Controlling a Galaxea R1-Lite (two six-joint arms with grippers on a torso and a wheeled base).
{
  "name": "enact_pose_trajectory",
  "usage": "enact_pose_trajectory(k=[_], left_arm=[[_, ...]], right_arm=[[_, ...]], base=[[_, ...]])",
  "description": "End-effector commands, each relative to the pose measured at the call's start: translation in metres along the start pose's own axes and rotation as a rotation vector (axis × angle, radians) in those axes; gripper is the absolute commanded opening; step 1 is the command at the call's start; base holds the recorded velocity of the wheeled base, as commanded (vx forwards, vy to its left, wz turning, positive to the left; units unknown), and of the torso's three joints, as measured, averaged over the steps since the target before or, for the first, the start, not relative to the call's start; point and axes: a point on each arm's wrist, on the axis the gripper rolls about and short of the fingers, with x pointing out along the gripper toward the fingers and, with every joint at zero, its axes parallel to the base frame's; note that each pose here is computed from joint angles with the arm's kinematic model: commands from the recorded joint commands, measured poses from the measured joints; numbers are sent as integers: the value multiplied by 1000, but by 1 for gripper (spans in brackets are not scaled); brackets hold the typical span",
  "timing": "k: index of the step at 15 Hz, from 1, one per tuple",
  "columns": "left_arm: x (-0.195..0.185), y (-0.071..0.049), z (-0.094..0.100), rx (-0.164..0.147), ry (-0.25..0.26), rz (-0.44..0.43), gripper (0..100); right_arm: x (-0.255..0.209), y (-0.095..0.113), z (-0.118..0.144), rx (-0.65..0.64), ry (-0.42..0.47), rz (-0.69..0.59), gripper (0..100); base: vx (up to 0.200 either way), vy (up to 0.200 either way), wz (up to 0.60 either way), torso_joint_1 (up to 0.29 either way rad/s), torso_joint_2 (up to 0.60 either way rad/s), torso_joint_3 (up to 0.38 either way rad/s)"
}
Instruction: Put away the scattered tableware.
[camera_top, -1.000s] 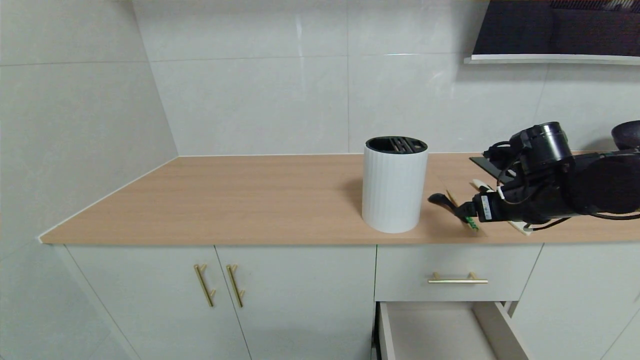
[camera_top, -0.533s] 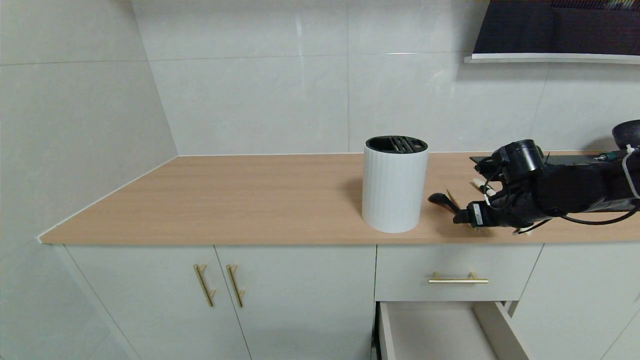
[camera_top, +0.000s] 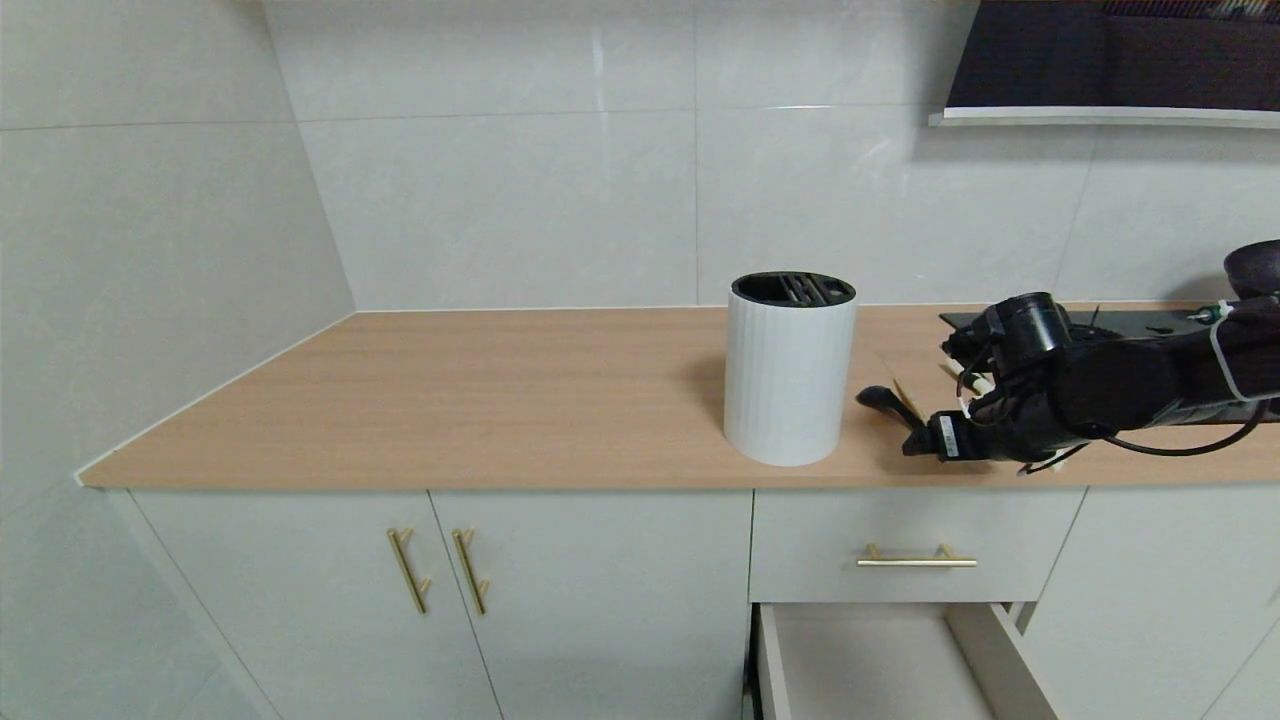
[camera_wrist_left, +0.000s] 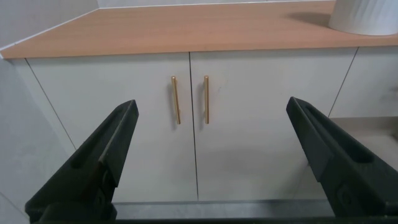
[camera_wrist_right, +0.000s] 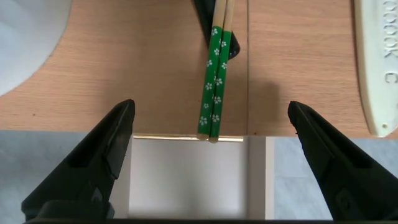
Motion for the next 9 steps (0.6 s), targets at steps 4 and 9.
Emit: enact_pose_trajectory(k=[4, 9], left_arm=[[0, 0, 0, 0, 0, 1, 100], [0, 0, 0, 0, 0, 1, 100]], right_arm=[[7, 1, -1, -1, 12, -1, 0], [-8, 0, 5, 9, -25, 2, 0]], base=[[0, 0, 0, 0, 0, 0], [0, 0, 0, 0, 0, 0]])
